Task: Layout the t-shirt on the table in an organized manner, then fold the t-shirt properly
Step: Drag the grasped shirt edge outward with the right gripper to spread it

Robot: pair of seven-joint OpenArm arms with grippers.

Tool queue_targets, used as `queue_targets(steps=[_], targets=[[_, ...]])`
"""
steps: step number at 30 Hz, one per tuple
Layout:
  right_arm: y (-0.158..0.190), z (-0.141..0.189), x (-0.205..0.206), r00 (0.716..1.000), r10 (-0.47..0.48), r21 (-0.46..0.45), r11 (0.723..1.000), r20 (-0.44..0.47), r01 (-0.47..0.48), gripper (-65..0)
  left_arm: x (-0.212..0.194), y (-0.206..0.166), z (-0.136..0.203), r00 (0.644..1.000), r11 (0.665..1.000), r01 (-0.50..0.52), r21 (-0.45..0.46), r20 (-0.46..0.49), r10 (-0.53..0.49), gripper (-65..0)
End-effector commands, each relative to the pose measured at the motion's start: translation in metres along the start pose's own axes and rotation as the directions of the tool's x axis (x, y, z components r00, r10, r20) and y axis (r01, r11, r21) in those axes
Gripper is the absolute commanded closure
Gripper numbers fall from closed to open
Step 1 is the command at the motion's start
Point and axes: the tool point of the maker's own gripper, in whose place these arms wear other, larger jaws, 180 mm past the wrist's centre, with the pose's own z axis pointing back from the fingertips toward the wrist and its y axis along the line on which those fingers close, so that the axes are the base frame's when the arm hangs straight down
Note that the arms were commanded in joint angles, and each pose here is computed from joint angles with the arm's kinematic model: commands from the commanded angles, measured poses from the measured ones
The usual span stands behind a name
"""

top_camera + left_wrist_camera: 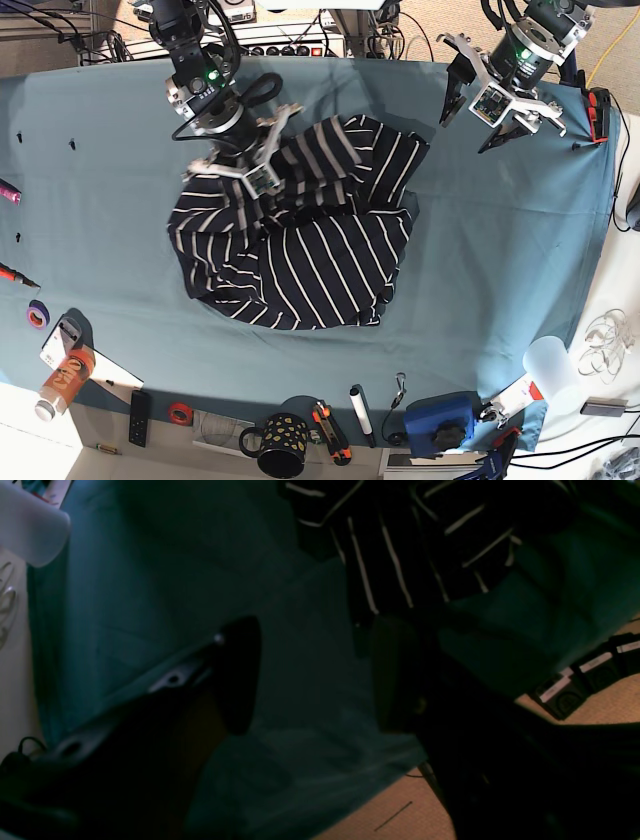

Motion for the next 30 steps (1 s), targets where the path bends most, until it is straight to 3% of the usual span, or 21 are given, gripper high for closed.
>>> queue_targets(steps=[1, 7, 11, 14, 22, 26, 29, 30], targets=[[-0.020, 0.005, 0.020, 0.998, -0.002, -0.066, 0.998, 0.067, 0.006, 0.0, 0.009, 0.000, 0.003, 0.999, 1.000, 0.003, 0.001, 0.038, -0.003, -35.0], [-0.095, 0.016, 0.041, 0.982, -0.100, -0.229, 0.964, 0.158, 0.135, 0.0, 0.009, 0.000, 0.003, 0.999, 1.000, 0.002, 0.000, 0.038, -0.002, -35.0], [-0.144, 0.028, 0.047, 0.958, -0.180, -0.302, 0.922, 0.222, 0.243, 0.0, 0.010, 0.000, 0.003, 0.999, 1.000, 0.000, -0.001, 0.040, 0.000, -35.0], [-0.174, 0.035, 0.045, 0.951, -0.182, -0.359, 0.895, 0.249, 0.265, 0.0, 0.010, 0.000, 0.003, 0.999, 1.000, 0.000, -0.001, 0.040, 0.000, -35.0], [-0.229, -0.004, 0.001, 0.934, -0.307, -0.434, 0.828, 0.182, 0.357, 0.0, 0.010, 0.000, 0.003, 0.999, 1.000, -0.001, -0.001, 0.040, 0.001, -35.0], [-0.238, -0.015, 0.003, 0.929, -0.336, -0.430, 0.823, 0.157, 0.370, 0.0, 0.010, 0.000, 0.003, 0.999, 1.000, -0.001, -0.001, 0.040, 0.001, -35.0], [-0.234, -0.019, 0.008, 0.941, -0.317, -0.393, 0.856, 0.115, 0.336, 0.0, 0.010, 0.000, 0.003, 0.999, 1.000, -0.001, -0.001, 0.040, 0.001, -35.0], [-0.230, -0.021, 0.008, 0.948, -0.307, -0.374, 0.872, 0.088, 0.317, -2.9, 0.010, 0.000, 0.003, 0.999, 1.000, -0.003, 0.000, 0.040, 0.003, -35.0]])
